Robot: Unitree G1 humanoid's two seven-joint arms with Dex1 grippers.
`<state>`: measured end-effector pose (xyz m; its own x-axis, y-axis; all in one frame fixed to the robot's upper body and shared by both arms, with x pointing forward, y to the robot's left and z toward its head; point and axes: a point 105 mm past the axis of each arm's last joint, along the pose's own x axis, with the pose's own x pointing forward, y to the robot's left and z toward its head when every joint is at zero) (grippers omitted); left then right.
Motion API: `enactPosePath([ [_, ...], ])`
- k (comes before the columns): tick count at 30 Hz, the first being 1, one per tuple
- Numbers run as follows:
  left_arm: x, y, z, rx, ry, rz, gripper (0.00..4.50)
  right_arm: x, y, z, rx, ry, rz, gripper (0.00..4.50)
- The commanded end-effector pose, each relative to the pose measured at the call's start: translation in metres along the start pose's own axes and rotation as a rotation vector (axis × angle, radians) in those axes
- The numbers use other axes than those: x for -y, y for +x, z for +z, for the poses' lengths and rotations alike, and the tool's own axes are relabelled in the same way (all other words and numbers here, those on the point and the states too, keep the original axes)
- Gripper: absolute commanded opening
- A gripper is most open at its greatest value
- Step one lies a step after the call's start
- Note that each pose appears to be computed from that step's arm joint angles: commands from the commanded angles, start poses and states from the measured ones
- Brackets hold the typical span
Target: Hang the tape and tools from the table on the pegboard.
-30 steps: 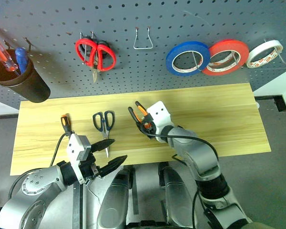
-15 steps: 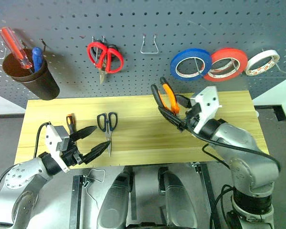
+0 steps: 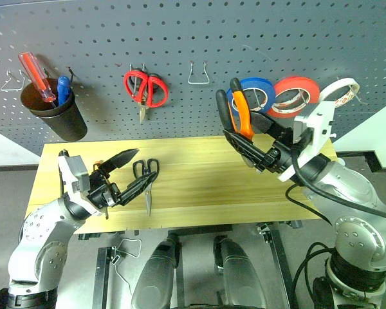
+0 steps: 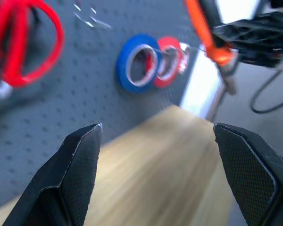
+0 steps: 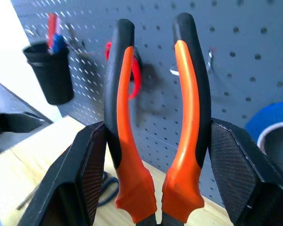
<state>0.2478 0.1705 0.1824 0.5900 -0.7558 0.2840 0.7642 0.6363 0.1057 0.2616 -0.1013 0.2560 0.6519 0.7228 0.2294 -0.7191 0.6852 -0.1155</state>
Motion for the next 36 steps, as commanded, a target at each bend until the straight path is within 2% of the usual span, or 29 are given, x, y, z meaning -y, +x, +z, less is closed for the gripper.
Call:
enactPosePath([
  [1,-0.005,-0.002,0.01,0.058,0.076,0.034,3.96,-0.016,-0.002,0.035,0.139,-0.071,0.072,2.85],
  [7,-0.013,-0.003,0.009,0.086,0.125,0.072,3.96,-0.017,0.008,0.071,0.307,-0.049,0.079,2.85],
  [10,-0.017,-0.001,0.007,0.098,0.127,0.09,3.96,-0.002,0.026,0.099,0.433,-0.037,-0.023,2.85],
  [14,-0.017,0.002,0.002,0.1,0.122,0.091,3.96,0.012,0.054,0.113,0.513,-0.016,-0.157,2.85],
  [18,-0.012,0.004,0.0,0.1,0.121,0.084,3.96,0.014,0.087,0.101,0.503,-0.016,-0.224,2.85],
  [22,-0.009,0.003,0.0,0.096,0.122,0.083,3.96,0.014,0.104,0.092,0.504,-0.036,-0.268,2.85],
  [36,0.002,-0.002,-0.002,0.072,0.114,0.087,3.96,-0.009,0.167,0.066,0.484,0.027,-0.212,2.85],
])
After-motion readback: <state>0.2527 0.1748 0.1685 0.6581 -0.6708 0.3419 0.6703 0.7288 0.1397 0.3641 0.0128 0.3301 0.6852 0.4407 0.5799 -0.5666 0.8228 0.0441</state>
